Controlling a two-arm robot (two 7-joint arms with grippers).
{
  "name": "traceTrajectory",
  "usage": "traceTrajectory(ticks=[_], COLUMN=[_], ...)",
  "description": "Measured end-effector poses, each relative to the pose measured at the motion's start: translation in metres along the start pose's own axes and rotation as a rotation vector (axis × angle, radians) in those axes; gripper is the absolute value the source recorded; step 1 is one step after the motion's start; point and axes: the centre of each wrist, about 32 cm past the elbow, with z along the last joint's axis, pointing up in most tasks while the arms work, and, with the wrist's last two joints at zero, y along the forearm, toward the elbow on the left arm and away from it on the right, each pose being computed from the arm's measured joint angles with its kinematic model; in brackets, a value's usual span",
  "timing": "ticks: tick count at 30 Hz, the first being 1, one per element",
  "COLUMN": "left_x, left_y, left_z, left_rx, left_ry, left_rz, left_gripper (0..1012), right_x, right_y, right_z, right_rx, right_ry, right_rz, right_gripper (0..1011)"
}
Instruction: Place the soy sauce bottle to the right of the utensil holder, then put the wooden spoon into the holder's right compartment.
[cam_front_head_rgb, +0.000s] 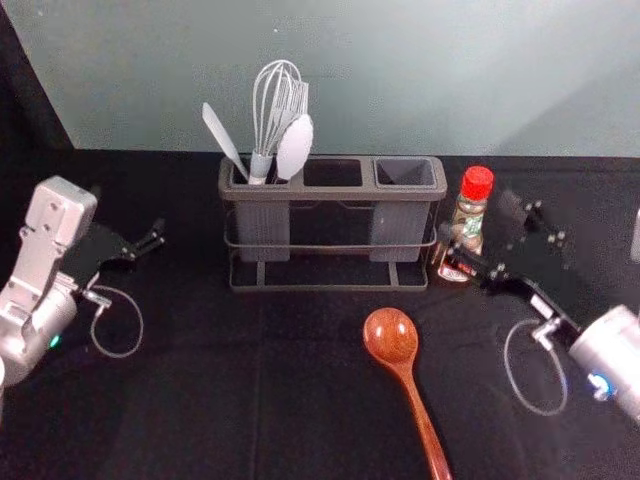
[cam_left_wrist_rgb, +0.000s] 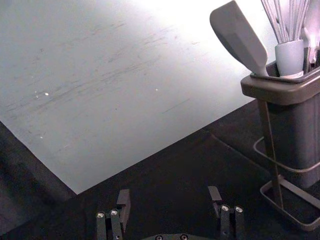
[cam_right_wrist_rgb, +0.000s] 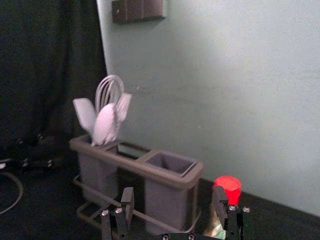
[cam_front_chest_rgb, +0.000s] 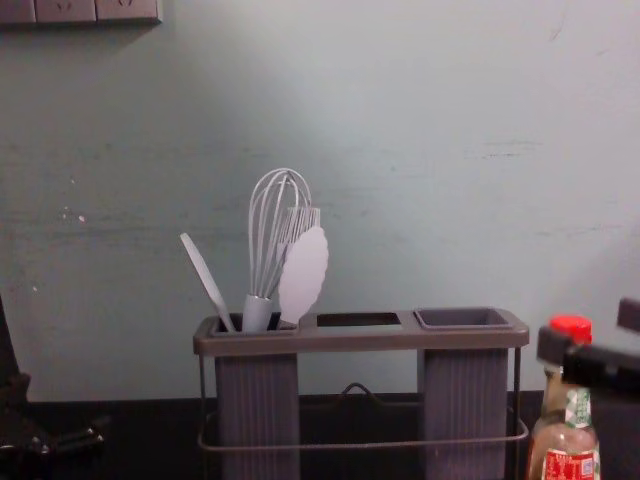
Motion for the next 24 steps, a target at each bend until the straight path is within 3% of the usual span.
traceTrajectory(ticks=[14,20,24], left_x=[0.0,0.0,0.0], left_y=[0.0,0.0,0.0], left_z=[0.0,0.0,0.0], left_rx=[0.0,0.0,0.0], left_ry=[0.0,0.0,0.0], left_rz=[0.0,0.0,0.0], left_gripper=[1011,1011,1011], right_x=[-0.054,-0.068,-0.071], right_y=[-0.011,-0.013,-0.013], right_z=[-0.027,-0.035,-0.038], right_rx=[-0.089,-0.111,-0.113], right_ry=[0.008,0.018,0.019], right_rz=[-0.01,-0.032,-0.035], right_gripper=[1003,1002,1002])
